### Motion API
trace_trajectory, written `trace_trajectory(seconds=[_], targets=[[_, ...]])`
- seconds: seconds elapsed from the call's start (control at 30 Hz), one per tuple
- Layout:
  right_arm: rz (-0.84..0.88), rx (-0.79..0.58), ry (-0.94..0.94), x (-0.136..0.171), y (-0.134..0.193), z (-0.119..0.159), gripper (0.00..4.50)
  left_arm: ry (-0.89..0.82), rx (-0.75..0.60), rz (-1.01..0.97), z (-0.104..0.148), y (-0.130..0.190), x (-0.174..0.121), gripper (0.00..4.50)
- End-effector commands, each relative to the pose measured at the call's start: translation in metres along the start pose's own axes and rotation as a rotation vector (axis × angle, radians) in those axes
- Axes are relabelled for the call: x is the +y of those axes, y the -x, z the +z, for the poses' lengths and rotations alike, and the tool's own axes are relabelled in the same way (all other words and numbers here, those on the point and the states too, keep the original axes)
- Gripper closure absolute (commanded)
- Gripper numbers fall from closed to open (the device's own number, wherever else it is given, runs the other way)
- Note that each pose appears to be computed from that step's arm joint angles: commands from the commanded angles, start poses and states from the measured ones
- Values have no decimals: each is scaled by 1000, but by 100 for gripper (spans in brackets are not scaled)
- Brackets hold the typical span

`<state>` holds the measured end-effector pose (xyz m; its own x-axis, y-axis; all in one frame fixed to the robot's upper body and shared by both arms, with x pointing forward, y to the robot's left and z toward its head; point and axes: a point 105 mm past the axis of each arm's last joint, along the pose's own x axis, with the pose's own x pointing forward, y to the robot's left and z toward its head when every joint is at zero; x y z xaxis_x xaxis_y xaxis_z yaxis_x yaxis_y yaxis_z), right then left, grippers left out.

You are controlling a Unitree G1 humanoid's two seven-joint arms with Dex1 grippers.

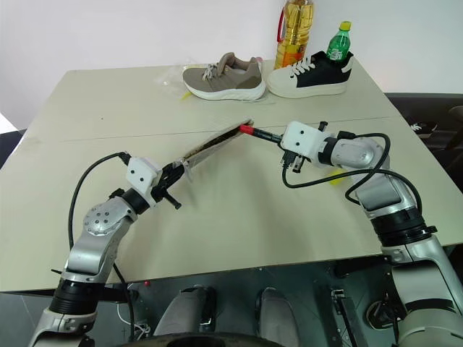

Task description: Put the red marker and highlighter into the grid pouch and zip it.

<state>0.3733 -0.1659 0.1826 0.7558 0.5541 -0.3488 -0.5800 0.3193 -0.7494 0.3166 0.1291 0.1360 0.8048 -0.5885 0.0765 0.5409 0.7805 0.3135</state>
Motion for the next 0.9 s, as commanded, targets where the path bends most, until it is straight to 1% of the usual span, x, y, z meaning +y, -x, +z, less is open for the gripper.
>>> trace_trajectory(seconds=[0.03,0.13,0.23,0.3,0.4,0.5,0.63,0.77,0.83,0.87,0.9], targets=[[-19,-22,79,-10,3,11,410,-19,-40,-26,12,0,-6,450],[6,-17,166,-6,2,13,410,-37,-34,-54,13,0,-10,450],[46,-40,281,0,3,19,410,-51,-31,-90,14,1,-14,450],[86,-72,403,6,3,28,410,-71,-20,-141,14,2,-19,450],[129,-147,527,16,0,46,410,-90,-9,-227,15,3,-28,450],[169,-242,578,30,-6,66,410,-103,-10,-311,19,3,-36,450],[182,-311,594,40,-12,82,410,-111,-13,-367,21,2,-43,450],[176,-313,593,39,-13,83,410,-111,-9,-370,21,3,-44,450],[180,-280,615,36,-11,76,302,-106,-3,-359,19,3,-43,450],[179,-269,624,34,-9,73,262,-104,-1,-356,18,4,-42,450],[176,-257,637,33,-9,71,210,-103,0,-355,18,4,-42,450]])
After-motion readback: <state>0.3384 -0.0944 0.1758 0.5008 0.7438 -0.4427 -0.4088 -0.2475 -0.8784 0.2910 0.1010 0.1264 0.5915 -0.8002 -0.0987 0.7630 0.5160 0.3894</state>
